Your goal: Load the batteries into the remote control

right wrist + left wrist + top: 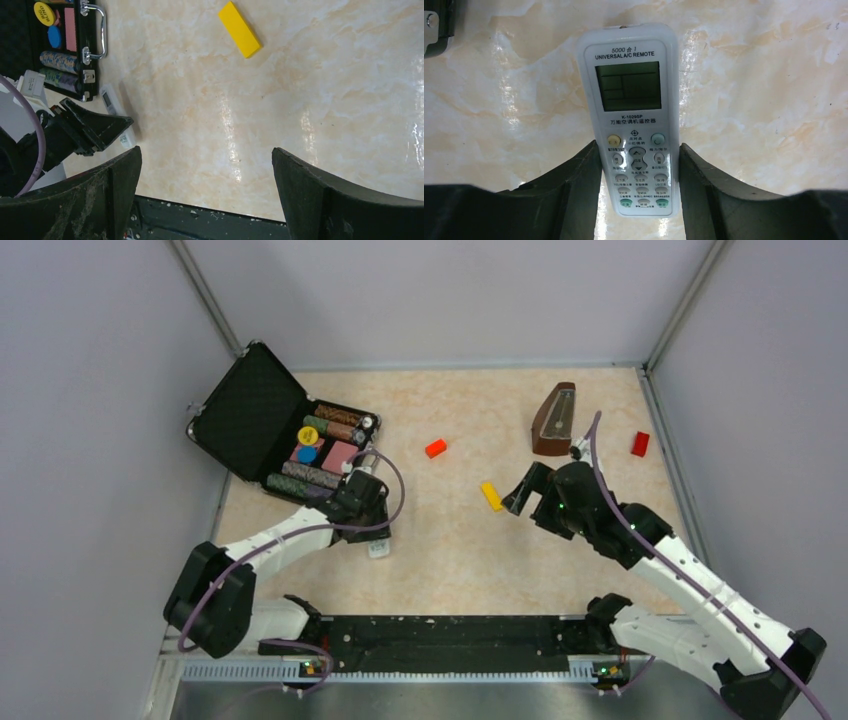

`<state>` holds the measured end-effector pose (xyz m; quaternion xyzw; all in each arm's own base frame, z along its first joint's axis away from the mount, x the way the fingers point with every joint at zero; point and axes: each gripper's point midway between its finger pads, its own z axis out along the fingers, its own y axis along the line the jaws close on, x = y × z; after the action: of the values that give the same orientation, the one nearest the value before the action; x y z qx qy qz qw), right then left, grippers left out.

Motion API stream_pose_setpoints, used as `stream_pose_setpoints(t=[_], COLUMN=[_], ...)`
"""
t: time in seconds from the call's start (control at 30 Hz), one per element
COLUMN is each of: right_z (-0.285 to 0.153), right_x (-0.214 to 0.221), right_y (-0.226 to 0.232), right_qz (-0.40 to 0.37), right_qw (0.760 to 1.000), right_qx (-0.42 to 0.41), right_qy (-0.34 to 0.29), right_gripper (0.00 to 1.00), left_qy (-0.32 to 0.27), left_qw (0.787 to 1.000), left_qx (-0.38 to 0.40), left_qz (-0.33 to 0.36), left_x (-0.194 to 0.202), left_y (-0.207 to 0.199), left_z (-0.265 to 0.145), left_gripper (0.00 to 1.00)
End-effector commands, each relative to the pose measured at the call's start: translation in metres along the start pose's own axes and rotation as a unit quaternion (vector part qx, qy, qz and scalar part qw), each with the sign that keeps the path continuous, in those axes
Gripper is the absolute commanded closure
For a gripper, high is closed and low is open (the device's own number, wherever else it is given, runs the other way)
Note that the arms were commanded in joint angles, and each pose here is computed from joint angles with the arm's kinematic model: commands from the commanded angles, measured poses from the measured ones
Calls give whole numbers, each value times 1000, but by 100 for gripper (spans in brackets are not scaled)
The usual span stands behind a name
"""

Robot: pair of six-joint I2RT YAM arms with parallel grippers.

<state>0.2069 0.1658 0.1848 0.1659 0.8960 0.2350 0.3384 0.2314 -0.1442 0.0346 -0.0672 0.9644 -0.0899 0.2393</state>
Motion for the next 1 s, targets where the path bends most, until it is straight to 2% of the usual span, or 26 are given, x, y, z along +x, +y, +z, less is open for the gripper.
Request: stream_pose_setpoints(t=[0.0, 0.07, 0.23, 0.33, 0.4, 0.5, 0.63, 0.77, 0.97], right_z=[-13, -18, -34, -46, -54, -69, -95, -130, -184], right_x=[-9, -11, -22, -26, -29, -36, -46, -64, -83], right_y=[-10, -12, -17, -23, -28, -38, -50, -59, -94], right_qz=[16, 15, 6, -1, -5, -15, -27, -30, -24], right_qw=[999, 999, 998, 998, 997, 995, 991, 983, 966], right_qx=[18, 23, 32, 38, 42, 50, 50, 44, 71], right_qy=[-23, -27, -47, -59, -68, -89, -125, -174, -249], right_gripper=[2, 2, 1, 1, 1, 1, 1, 1, 1], left_qy=[-21, -1, 31, 33, 20, -6, -54, -128, -265], left_qw=[1000, 1000, 999, 999, 999, 1000, 998, 988, 959], left_qx=[1, -12, -24, -27, -25, -2, 27, 83, 98], left_qz=[10, 11, 11, 10, 7, 8, 3, -12, -34], left_x=[-16, -8, 7, 9, 3, -9, -28, -43, -48], left_y=[-8, -5, 0, 1, 0, -6, -10, -10, 32], left_z=[2, 9, 22, 20, 11, -13, -60, -128, -206], left_gripper=[97, 95, 73, 49, 23, 2, 1, 1, 1])
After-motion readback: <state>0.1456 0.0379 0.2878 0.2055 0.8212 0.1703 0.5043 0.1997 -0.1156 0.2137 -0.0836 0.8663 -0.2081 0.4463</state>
